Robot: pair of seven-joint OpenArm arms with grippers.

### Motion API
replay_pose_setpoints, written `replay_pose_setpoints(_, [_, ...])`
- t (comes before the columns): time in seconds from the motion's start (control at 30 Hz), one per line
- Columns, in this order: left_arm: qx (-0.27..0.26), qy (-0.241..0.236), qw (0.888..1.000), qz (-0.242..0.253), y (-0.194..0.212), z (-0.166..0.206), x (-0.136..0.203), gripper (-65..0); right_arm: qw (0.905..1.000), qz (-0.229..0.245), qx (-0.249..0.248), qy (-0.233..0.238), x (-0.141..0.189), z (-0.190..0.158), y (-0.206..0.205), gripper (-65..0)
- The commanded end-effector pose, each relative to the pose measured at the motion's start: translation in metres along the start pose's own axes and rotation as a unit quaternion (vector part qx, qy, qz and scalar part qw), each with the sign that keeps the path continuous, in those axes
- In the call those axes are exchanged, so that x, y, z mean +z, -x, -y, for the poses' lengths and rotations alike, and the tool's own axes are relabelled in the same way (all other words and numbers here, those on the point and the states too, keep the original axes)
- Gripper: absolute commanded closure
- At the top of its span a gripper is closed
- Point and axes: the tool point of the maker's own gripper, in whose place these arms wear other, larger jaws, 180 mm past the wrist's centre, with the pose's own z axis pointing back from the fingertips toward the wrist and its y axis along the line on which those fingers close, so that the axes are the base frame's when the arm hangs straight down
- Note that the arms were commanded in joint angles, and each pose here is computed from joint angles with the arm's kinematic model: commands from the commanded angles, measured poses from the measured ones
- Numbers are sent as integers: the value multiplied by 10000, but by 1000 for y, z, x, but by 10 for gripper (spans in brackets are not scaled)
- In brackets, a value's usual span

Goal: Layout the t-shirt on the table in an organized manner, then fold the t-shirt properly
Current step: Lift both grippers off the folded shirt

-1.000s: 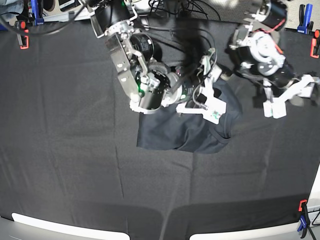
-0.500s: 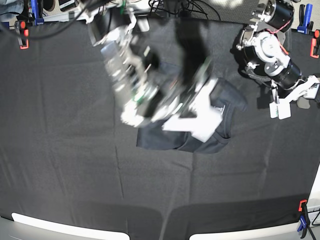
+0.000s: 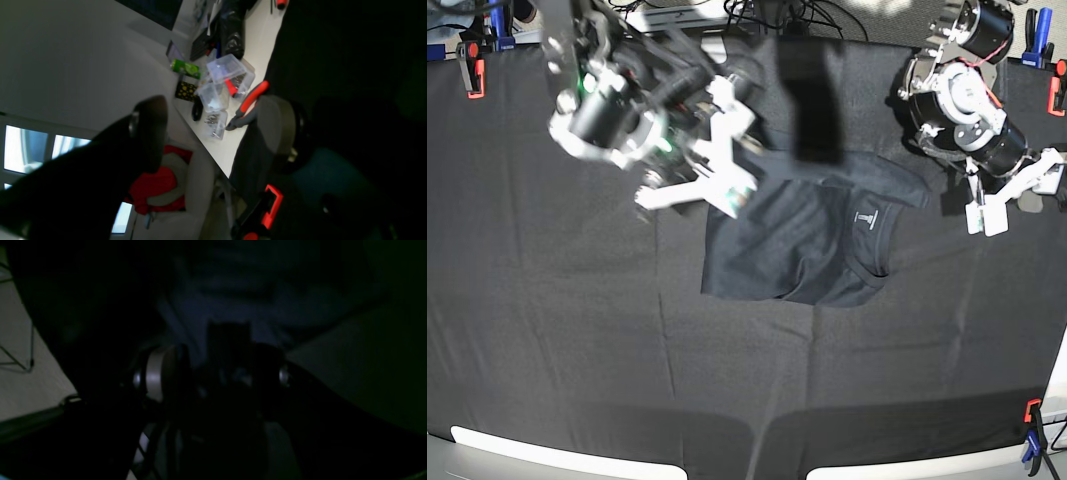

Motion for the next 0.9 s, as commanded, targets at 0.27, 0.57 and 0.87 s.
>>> replay_pose_setpoints(0.27, [63,1374,9905,45,-5,45,4,-385,10000,63,-45,17,-16,7,6,-350])
replay_pose_setpoints(0.57, [516,1819,9811,410,-27,51,12,-385,9917,-33,-307,-1250,-32,-53,12,-350])
replay_pose_setpoints(0.87, [907,1669,9787,777,-51,20,15,-385,9868,-55,224,-1604,-37,-87,1,-350])
